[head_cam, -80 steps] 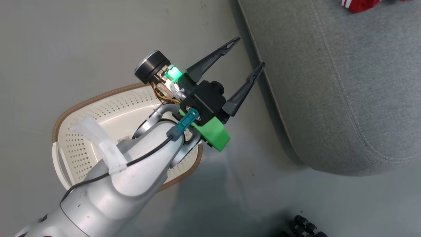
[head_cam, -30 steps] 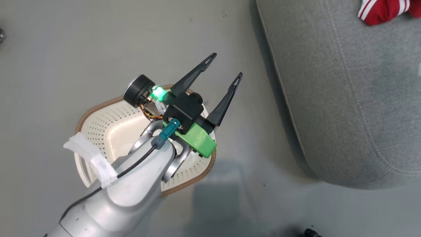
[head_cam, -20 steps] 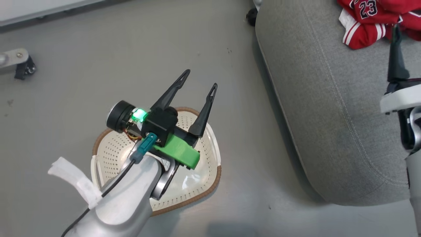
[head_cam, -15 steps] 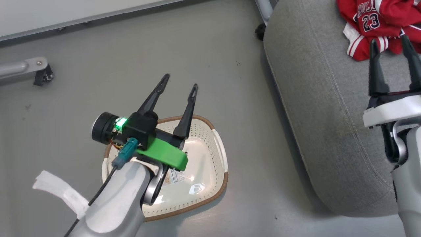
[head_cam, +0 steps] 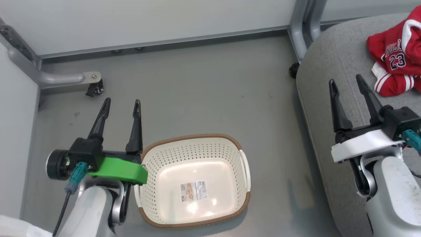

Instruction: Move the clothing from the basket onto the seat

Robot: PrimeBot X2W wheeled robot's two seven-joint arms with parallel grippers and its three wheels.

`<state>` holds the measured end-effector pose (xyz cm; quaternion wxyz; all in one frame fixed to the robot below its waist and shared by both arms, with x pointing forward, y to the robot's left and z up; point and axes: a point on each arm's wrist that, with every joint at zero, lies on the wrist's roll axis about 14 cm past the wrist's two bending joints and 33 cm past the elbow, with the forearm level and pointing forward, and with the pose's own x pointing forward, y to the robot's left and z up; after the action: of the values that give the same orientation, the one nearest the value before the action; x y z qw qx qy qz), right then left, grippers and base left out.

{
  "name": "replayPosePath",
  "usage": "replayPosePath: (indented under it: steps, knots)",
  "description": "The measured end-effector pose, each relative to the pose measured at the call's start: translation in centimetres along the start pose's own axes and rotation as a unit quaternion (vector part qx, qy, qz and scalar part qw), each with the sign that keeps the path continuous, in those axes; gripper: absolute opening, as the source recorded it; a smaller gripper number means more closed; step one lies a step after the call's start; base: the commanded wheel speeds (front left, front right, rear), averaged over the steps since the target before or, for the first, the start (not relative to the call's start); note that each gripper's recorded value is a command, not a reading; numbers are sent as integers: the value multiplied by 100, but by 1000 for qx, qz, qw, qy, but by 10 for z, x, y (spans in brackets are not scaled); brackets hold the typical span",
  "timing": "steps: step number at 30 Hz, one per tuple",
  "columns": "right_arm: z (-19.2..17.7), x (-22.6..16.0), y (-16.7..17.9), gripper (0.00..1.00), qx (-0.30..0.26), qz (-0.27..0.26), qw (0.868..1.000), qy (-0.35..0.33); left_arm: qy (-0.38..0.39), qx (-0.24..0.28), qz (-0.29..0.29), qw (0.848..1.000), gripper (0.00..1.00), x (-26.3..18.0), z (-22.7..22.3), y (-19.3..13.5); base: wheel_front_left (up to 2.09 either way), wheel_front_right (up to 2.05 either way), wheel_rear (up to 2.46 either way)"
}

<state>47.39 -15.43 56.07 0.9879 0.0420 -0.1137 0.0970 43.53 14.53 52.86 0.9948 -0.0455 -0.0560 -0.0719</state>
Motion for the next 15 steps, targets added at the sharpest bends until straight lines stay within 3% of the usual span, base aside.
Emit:
replayPosePath:
  steps: [6,15]
  knots:
    - [12,-12,26,100,10,22,1000,-13,-8,8,55,998,100,-32,9,31,0,0,0]
    - [21,-44,35,100,22,16,999,-20,-15,5,75,997,100,-59,14,38,0,0,0]
